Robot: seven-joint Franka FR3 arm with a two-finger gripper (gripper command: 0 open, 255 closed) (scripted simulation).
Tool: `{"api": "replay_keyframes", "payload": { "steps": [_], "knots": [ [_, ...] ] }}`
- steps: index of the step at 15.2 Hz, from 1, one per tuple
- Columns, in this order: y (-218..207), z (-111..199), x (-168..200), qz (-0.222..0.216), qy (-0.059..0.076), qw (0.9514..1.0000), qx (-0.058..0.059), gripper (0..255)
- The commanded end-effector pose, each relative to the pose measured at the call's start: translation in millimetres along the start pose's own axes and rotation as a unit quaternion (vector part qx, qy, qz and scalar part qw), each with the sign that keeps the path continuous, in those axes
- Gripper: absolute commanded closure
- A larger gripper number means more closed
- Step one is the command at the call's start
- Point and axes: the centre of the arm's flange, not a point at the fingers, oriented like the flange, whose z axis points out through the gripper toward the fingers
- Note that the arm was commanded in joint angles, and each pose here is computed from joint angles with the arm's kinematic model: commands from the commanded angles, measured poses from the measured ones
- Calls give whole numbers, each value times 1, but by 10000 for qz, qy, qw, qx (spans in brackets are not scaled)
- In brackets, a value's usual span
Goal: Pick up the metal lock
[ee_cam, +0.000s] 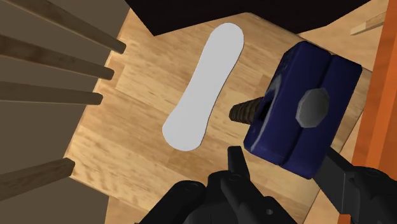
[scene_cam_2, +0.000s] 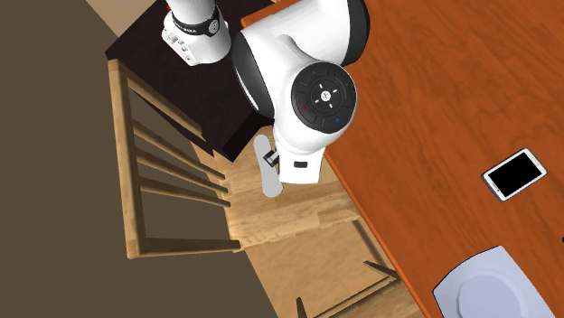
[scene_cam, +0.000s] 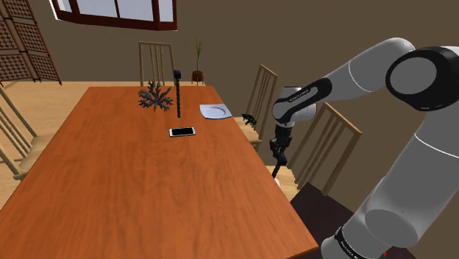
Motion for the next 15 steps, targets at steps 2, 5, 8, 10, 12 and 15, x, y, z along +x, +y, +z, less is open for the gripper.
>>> {"api": "replay_keyframes", "payload": {
  "steps": [2,5,8,10,12,15],
  "knots": [
    [0,-14,-3,0,-4,10000,0,255],
    [-1,-30,-5,0,-4,10000,0,255],
    [-2,-45,-8,0,-4,10000,0,255],
    [-2,-56,-10,0,-4,10000,0,255],
    [-3,-66,-12,0,-4,10000,0,255],
    [-3,-72,-13,0,-4,10000,0,255]
  ]
}}
